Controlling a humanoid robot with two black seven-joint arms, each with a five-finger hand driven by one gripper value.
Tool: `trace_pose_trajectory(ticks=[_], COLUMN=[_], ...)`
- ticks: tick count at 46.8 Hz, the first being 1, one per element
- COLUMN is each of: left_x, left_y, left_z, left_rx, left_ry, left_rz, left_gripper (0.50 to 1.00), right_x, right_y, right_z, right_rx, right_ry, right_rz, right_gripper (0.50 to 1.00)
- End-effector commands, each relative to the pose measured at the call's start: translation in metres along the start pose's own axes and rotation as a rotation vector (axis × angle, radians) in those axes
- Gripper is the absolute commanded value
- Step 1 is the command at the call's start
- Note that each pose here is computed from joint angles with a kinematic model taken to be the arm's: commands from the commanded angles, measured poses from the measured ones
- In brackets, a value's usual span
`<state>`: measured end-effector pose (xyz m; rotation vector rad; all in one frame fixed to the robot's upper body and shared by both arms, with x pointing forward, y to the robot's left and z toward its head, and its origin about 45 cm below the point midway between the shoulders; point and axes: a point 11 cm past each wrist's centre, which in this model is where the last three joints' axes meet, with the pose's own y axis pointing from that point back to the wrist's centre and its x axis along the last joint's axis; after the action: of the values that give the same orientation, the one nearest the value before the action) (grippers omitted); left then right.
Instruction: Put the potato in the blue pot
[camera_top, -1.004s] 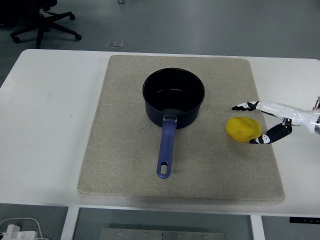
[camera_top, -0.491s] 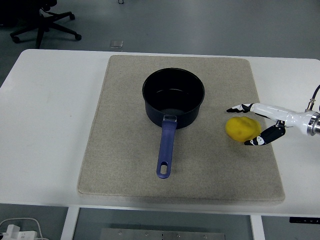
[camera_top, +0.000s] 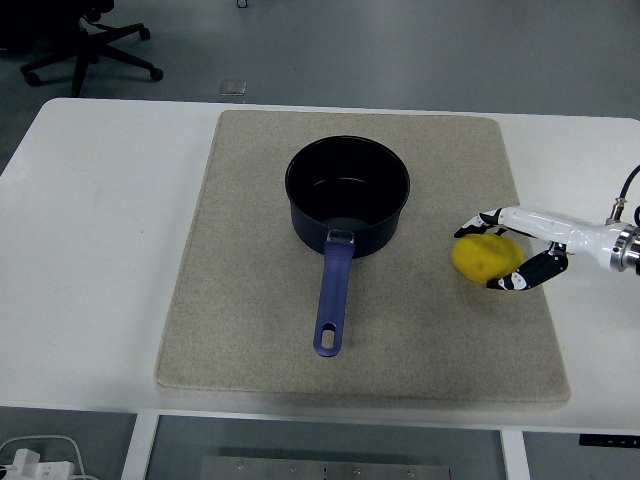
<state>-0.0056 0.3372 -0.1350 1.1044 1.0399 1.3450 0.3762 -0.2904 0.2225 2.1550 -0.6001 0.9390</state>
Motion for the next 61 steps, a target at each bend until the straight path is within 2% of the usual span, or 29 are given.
trace_pose_trajectory(ticks=[1, 15, 27, 34, 41, 46, 51, 56, 61], left_x=[0.0, 0.0, 0.0, 0.0, 0.0, 0.0, 0.0, 0.0, 0.0], left_y=[0.0, 0.0, 0.0, 0.0, 0.0, 0.0, 0.0, 0.0, 0.0], left_z=[0.0, 0.0, 0.0, 0.0, 0.0, 0.0, 0.0, 0.0, 0.0], left_rx=[0.0, 0.0, 0.0, 0.0, 0.0, 0.0, 0.0, 0.0, 0.0], left_ry=[0.0, 0.0, 0.0, 0.0, 0.0, 0.0, 0.0, 0.0, 0.0], left_rz=[0.0, 0.0, 0.0, 0.001, 0.0, 0.0, 0.0, 0.001, 0.0], left_gripper=[0.994, 0.994, 0.994, 0.994, 0.994, 0.994, 0.994, 0.994, 0.994], right_x=[0.0, 0.01, 0.015, 0.016, 0.029, 0.034, 0.05, 0.069, 0.089], right_y=[0.002, 0.006, 0.005, 0.005, 0.005, 0.006, 0.007, 0.013, 0.015], right_z=[0.006, 0.008, 0.005, 0.003, -0.002, 0.002, 0.0, 0.008, 0.007], right_rx=[-0.02, -0.024, -0.006, 0.018, 0.031, 0.021, 0.022, -0.005, -0.008], right_ry=[0.001, -0.002, -0.005, -0.005, -0.031, -0.041, -0.039, -0.061, -0.074], right_rz=[0.003, 0.027, 0.042, 0.047, 0.088, 0.103, 0.14, 0.18, 0.209], right_gripper=[0.5, 0.5, 0.5, 0.5, 0.5, 0.5, 0.5, 0.5, 0.5])
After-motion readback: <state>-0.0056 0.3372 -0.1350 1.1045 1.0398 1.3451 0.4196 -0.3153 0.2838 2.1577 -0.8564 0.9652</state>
